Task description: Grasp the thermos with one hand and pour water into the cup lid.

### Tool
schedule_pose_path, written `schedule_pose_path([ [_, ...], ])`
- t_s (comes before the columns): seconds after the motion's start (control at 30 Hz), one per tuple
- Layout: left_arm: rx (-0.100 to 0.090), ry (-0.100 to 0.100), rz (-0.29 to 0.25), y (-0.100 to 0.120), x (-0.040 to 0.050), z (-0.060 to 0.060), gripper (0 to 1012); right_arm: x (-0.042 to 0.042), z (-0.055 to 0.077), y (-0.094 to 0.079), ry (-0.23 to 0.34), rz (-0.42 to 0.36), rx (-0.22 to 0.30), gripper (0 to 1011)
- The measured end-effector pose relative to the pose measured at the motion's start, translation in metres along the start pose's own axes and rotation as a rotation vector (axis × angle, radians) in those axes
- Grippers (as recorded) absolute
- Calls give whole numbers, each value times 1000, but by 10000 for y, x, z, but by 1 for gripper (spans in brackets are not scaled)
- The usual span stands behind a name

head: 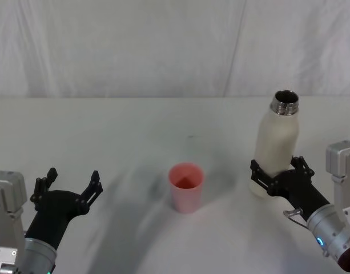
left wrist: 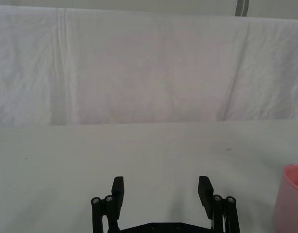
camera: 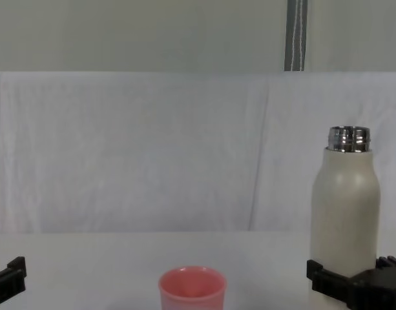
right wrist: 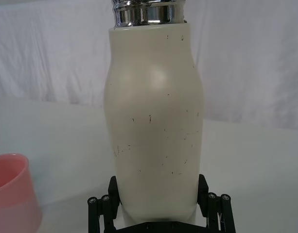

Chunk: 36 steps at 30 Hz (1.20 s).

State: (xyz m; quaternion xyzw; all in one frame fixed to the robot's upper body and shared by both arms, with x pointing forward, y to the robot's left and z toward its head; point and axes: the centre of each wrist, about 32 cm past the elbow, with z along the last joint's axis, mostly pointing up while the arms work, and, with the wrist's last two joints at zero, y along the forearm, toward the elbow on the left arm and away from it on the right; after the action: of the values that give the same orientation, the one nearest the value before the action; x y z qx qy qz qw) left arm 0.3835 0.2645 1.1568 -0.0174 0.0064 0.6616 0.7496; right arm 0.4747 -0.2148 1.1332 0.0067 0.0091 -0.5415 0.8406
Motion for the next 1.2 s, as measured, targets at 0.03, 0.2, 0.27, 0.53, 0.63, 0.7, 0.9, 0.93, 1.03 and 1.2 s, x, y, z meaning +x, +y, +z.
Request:
schedule_pose_path([
  [0.03,0,0,0,0,0,0,1001,-1,22,-3,-13,2,0,950],
  [0.2,0,0,0,0,0,0,1001,-4,95,-16,-66,5,-6,950],
  [0.27,0,0,0,0,0,0,1001,-3,117,-23,-83,6,-8,950],
  [0.53,0,0,0,0,0,0,1001,-9,230,-59,-223,3,-35,950],
  [0.63,0,0,0,0,0,0,1001,-11,269,-68,-284,-7,-46,950],
  [0.7,0,0,0,0,0,0,1001,-14,288,-72,-313,-12,-50,950],
  [0.9,0,0,0,0,0,0,1001,-43,348,-80,-427,-25,-63,950],
  [0.93,0,0,0,0,0,0,1001,-53,361,-81,-455,-27,-65,950],
  [1.03,0,0,0,0,0,0,1001,-77,383,-82,-512,-30,-68,950],
  [1.2,0,0,0,0,0,0,1001,-102,408,-83,-580,-33,-72,950],
])
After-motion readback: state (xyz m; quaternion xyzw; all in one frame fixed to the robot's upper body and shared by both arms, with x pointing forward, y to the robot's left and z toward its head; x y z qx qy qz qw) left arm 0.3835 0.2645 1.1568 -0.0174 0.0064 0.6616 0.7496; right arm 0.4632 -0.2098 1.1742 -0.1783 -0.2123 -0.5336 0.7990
